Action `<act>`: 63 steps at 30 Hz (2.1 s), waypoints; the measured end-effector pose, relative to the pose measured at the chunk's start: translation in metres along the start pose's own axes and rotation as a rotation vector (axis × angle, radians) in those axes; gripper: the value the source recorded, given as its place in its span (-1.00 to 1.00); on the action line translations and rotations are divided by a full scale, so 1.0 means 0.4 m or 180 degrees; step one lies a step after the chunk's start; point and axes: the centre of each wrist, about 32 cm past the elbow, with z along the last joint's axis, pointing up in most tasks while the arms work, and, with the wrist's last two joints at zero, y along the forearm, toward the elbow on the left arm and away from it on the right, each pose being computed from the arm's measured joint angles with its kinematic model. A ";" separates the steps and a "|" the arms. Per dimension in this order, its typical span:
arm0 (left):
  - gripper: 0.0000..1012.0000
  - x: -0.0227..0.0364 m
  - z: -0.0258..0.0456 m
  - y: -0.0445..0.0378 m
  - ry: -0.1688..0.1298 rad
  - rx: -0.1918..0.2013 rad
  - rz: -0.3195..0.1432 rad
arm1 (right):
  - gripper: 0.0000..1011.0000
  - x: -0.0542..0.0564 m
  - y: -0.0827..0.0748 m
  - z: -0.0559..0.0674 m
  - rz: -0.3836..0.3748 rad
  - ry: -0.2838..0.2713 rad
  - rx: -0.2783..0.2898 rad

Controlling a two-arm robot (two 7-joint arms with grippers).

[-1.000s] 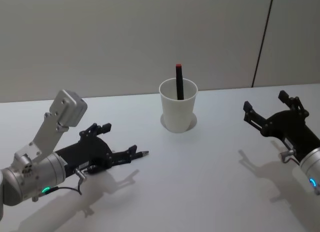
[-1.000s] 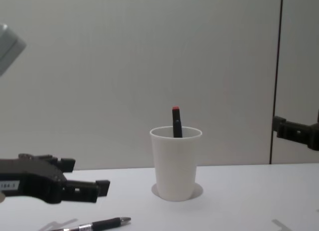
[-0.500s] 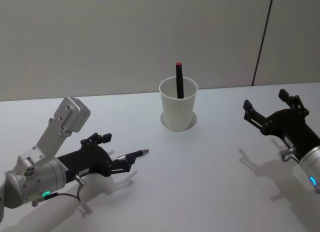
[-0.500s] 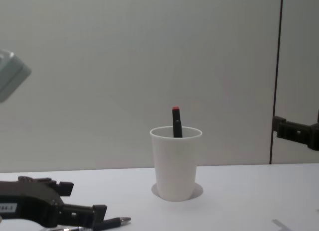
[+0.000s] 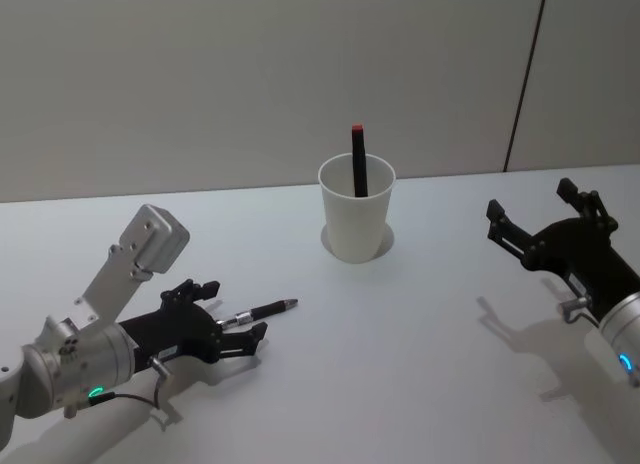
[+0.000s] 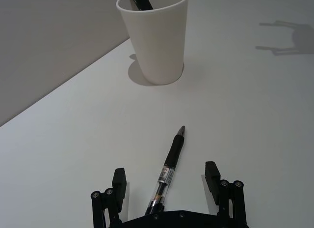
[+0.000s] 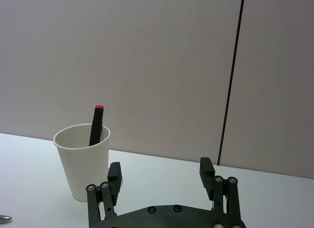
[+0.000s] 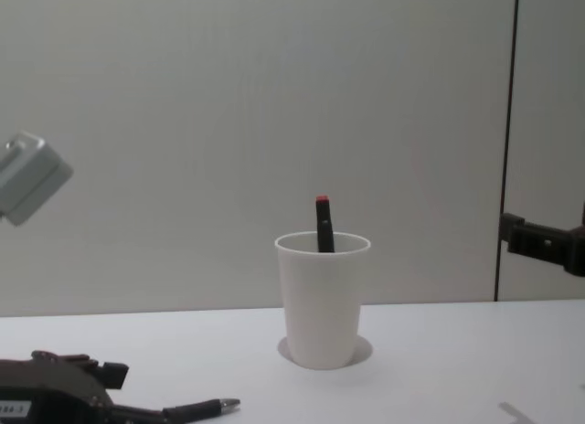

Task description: Place the pen into the pen holder.

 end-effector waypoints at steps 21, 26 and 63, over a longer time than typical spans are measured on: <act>0.98 0.020 -0.016 -0.009 0.0054 0.0124 0.0015 | 0.98 0.000 0.000 0.000 0.0000 0.0000 0.0000; 0.98 0.026 -0.018 -0.006 0.0076 0.0120 -0.0014 | 0.98 0.000 0.000 0.000 0.0000 0.0000 0.0000; 0.98 0.043 -0.020 0.008 0.0084 0.0081 -0.0175 | 0.98 0.000 0.000 0.000 0.0000 0.0000 0.0000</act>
